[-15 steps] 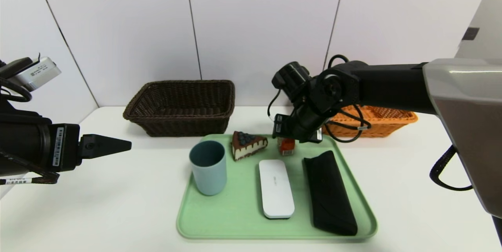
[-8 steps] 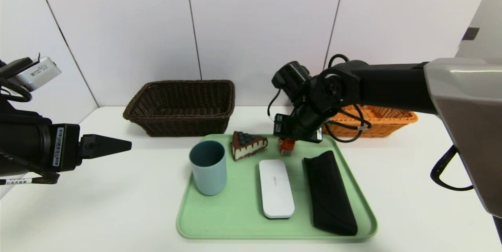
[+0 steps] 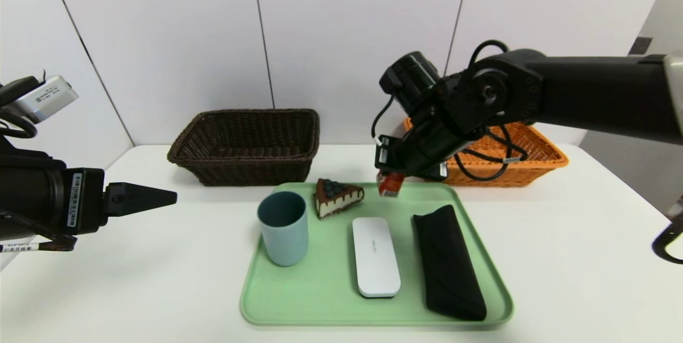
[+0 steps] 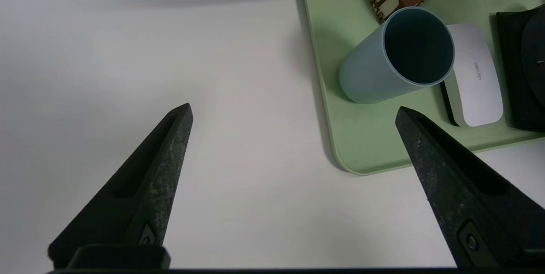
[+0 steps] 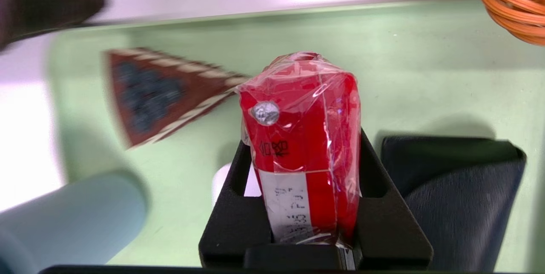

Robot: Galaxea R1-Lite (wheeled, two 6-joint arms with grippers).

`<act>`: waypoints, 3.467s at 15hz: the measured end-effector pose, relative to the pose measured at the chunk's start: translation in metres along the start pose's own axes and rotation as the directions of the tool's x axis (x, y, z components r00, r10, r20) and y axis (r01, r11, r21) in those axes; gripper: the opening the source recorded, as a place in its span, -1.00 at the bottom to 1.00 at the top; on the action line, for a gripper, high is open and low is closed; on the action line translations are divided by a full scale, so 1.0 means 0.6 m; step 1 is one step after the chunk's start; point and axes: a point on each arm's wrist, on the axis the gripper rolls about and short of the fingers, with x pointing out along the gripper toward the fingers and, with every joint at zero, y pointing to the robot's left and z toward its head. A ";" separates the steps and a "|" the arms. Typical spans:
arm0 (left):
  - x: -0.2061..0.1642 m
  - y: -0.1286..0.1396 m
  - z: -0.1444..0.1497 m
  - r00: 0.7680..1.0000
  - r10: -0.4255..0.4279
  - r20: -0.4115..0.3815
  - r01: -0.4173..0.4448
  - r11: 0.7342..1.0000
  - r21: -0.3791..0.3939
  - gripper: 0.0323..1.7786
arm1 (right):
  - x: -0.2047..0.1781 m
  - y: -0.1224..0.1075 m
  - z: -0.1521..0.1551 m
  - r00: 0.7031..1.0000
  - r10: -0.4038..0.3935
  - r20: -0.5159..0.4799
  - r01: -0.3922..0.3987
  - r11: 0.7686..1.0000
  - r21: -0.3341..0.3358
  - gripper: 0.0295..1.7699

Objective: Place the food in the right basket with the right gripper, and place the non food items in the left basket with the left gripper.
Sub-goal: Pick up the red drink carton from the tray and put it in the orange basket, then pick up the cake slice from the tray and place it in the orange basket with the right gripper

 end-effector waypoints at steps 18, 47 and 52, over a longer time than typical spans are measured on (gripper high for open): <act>-0.022 0.000 -0.010 1.000 -0.003 0.000 0.003 1.000 0.002 0.90 | -0.051 -0.215 0.155 0.951 -0.098 0.293 0.053 0.986 0.156 -0.56; -0.022 0.004 -0.033 1.000 -0.001 -0.030 0.001 1.000 0.000 0.90 | -0.092 -0.114 0.127 0.924 -0.017 0.383 -0.046 0.987 0.157 0.76; -0.026 0.006 -0.042 0.999 0.000 -0.032 0.000 1.000 -0.001 0.90 | -0.145 -0.034 0.067 0.940 0.074 0.334 -0.179 0.939 0.295 0.84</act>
